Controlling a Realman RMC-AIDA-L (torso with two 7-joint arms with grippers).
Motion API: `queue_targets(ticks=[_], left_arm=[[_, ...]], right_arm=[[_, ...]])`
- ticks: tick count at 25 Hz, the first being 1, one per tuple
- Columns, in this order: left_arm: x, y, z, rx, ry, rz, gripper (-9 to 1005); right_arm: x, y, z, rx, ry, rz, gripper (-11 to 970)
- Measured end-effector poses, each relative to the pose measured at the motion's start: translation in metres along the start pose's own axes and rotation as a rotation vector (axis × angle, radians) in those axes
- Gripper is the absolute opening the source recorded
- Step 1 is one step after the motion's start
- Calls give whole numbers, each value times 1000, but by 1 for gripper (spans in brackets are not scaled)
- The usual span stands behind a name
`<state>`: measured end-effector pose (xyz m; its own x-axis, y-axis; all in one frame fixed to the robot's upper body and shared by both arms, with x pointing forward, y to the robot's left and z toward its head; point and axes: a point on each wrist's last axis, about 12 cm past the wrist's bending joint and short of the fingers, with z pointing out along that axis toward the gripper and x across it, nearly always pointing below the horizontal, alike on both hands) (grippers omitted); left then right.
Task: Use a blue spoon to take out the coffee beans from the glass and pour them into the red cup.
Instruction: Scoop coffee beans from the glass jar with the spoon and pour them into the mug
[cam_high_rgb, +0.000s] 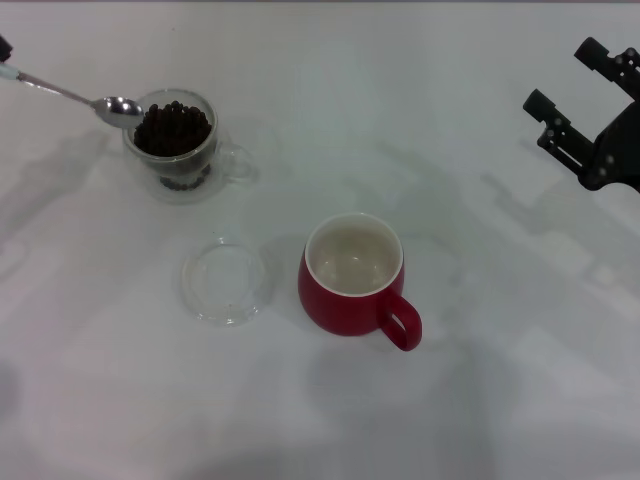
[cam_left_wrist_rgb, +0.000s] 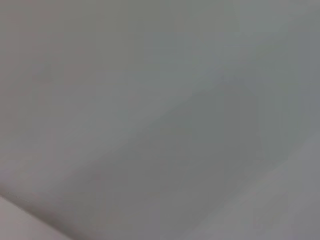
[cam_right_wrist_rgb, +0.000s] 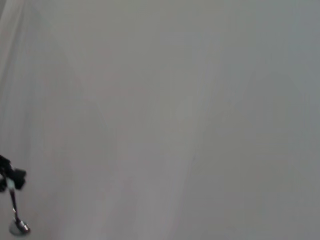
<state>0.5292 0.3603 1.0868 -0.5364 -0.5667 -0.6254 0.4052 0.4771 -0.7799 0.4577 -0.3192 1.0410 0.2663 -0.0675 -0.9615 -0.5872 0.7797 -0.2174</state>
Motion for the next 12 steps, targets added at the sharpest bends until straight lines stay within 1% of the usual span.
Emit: queue_targets(ticks=[7, 12], left_arm=[[-22, 5, 32, -112, 110, 11, 125], [-32, 6, 50, -172, 163, 30, 125]], right_arm=[[-3, 4, 2, -7, -36, 9, 705], [-4, 8, 1, -4, -54, 25, 706]])
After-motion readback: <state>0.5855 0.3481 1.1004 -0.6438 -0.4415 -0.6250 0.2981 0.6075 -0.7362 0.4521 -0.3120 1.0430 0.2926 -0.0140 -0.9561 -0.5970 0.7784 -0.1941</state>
